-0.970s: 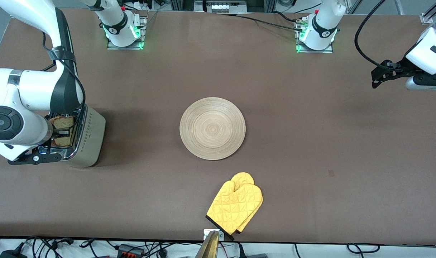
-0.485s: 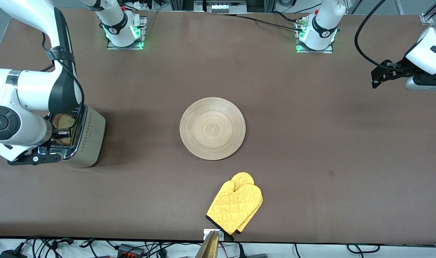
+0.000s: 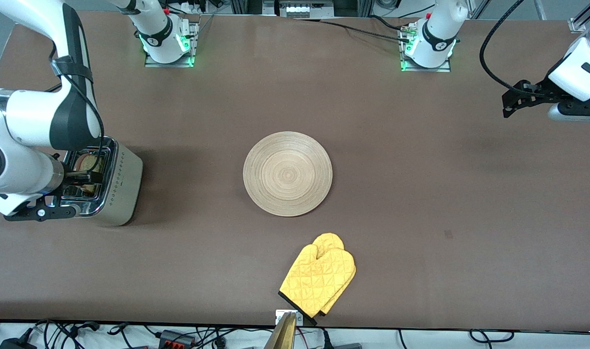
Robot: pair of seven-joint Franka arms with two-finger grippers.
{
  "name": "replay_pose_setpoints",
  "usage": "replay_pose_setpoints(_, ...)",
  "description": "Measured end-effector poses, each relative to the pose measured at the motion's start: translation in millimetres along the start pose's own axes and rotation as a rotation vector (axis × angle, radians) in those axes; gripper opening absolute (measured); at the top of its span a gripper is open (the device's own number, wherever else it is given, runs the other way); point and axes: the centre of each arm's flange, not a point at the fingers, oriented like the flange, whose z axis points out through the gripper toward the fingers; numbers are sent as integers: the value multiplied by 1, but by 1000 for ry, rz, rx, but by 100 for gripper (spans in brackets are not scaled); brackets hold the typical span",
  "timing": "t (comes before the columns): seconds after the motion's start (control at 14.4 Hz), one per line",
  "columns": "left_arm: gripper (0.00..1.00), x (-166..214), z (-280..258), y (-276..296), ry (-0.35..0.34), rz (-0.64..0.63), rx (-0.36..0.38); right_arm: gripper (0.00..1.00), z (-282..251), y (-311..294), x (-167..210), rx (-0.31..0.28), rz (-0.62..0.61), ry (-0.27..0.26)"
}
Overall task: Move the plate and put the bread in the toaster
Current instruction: 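Open the right gripper and raise it off the toaster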
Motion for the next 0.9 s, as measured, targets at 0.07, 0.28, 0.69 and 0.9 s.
replay_pose_setpoints(0.07,100,0,0,0,0,0,0,100,-3,3,-4,28,7,-9)
replay_pose_setpoints(0.28,100,0,0,0,0,0,0,100,-9,19,-17,130,-10,-38)
replay_pose_setpoints(0.69,100,0,0,-3,-2,-5,0,100,-86,23,-50,172,-54,3)
replay_pose_setpoints(0.9,100,0,0,-3,-4,-5,0,100,-101,17,-54,172,-66,14)
